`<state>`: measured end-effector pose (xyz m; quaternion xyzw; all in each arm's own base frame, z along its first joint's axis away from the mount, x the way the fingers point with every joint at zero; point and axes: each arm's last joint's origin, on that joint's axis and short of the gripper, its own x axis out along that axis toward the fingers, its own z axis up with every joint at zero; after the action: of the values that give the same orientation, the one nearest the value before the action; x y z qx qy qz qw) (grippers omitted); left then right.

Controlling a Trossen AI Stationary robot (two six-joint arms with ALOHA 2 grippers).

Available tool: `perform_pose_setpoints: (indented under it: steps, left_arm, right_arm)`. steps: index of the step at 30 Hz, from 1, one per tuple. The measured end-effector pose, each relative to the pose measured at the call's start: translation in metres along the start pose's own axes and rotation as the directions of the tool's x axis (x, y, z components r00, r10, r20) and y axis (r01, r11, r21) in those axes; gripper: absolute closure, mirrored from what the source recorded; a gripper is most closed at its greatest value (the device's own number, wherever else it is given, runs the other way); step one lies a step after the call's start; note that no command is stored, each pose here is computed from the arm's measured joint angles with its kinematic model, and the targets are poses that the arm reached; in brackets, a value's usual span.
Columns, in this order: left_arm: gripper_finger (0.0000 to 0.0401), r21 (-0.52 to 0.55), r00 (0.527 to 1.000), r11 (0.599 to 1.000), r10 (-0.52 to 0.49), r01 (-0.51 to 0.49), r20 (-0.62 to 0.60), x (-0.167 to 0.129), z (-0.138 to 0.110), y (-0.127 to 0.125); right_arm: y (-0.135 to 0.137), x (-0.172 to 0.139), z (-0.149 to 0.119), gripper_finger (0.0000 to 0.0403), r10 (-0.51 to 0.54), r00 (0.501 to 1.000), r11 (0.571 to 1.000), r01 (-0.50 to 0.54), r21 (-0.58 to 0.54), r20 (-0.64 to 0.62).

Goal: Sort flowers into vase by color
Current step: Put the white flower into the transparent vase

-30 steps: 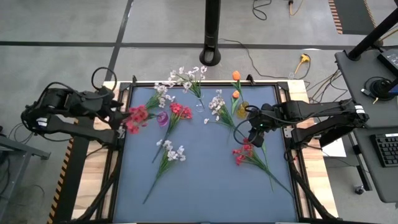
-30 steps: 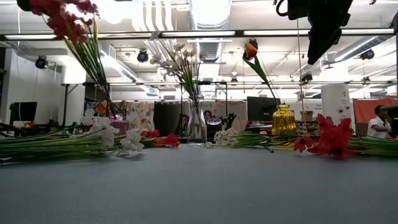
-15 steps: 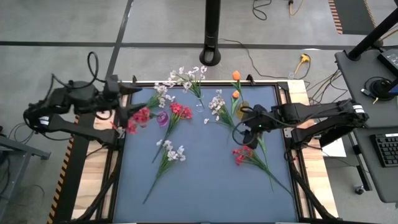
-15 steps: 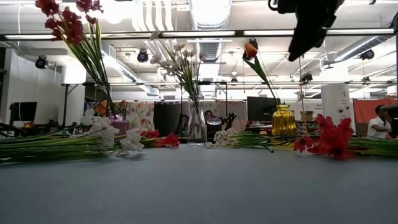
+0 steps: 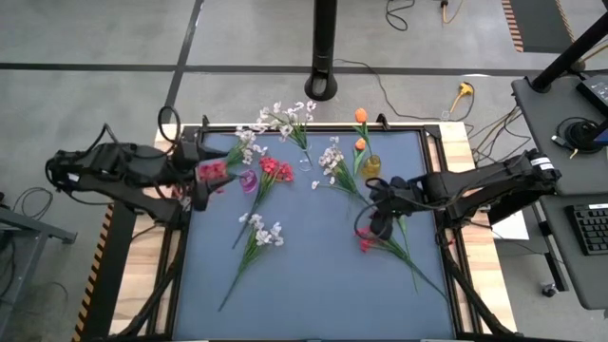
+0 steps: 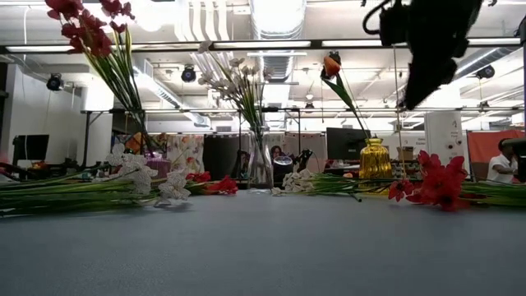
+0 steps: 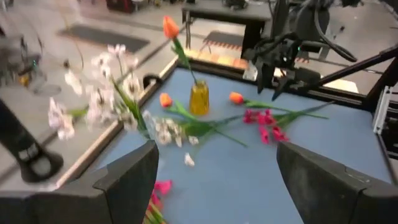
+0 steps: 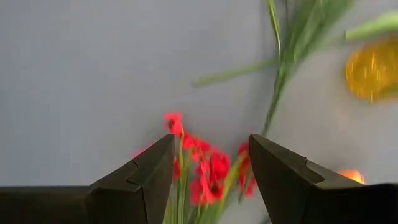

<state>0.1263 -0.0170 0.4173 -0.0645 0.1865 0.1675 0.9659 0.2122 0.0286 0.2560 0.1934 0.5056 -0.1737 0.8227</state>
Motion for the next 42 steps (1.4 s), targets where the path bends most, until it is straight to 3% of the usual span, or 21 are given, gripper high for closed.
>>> perform_pose_setpoints:
  steps: [7, 13, 20, 27, 33, 36, 42]
  left_arm:
    - [0.0094, -0.028, 0.995, 0.998, -0.06, 0.058, -0.085, -0.004, 0.005, -0.033]
    - [0.0094, -0.012, 0.993, 1.0, -0.02, 0.018, -0.115, -0.004, 0.004, -0.064]
    - [0.0094, 0.007, 0.981, 0.999, -0.029, 0.031, -0.193, -0.008, 0.006, -0.095]
    - [0.0094, 0.033, 0.967, 0.999, 0.007, 0.001, -0.255, -0.004, 0.0, -0.116]
    - [0.0094, 0.065, 0.961, 0.998, 0.001, 0.018, -0.278, -0.001, -0.01, -0.135]
    - [0.0094, 0.081, 0.957, 0.996, -0.004, 0.028, -0.289, -0.001, -0.017, -0.145]
    - [0.0094, 0.124, 0.95, 0.992, 0.017, 0.022, -0.311, 0.008, -0.03, -0.166]
  right_arm:
    - [0.002, -0.003, 0.004, 0.0204, -0.007, 1.0, 0.999, 0.006, 0.035, 0.02]
    - [0.003, 0.005, 0.005, 0.0204, 0.001, 0.996, 0.999, -0.005, 0.042, 0.087]
    - [0.008, 0.007, -0.006, 0.0204, 0.006, 0.999, 0.993, -0.011, 0.114, 0.049]
    - [-0.002, 0.006, -0.024, 0.0204, -0.067, 0.985, 0.945, 0.114, 0.307, -0.16]
    - [-0.01, 0.003, -0.036, 0.0204, -0.15, 0.946, 0.916, 0.242, 0.321, -0.286]
    - [-0.008, 0.003, -0.034, 0.0204, -0.155, 0.958, 0.933, 0.221, 0.283, -0.24]
    - [0.005, 0.014, -0.022, 0.0204, -0.126, 0.992, 0.977, 0.125, 0.175, -0.006]
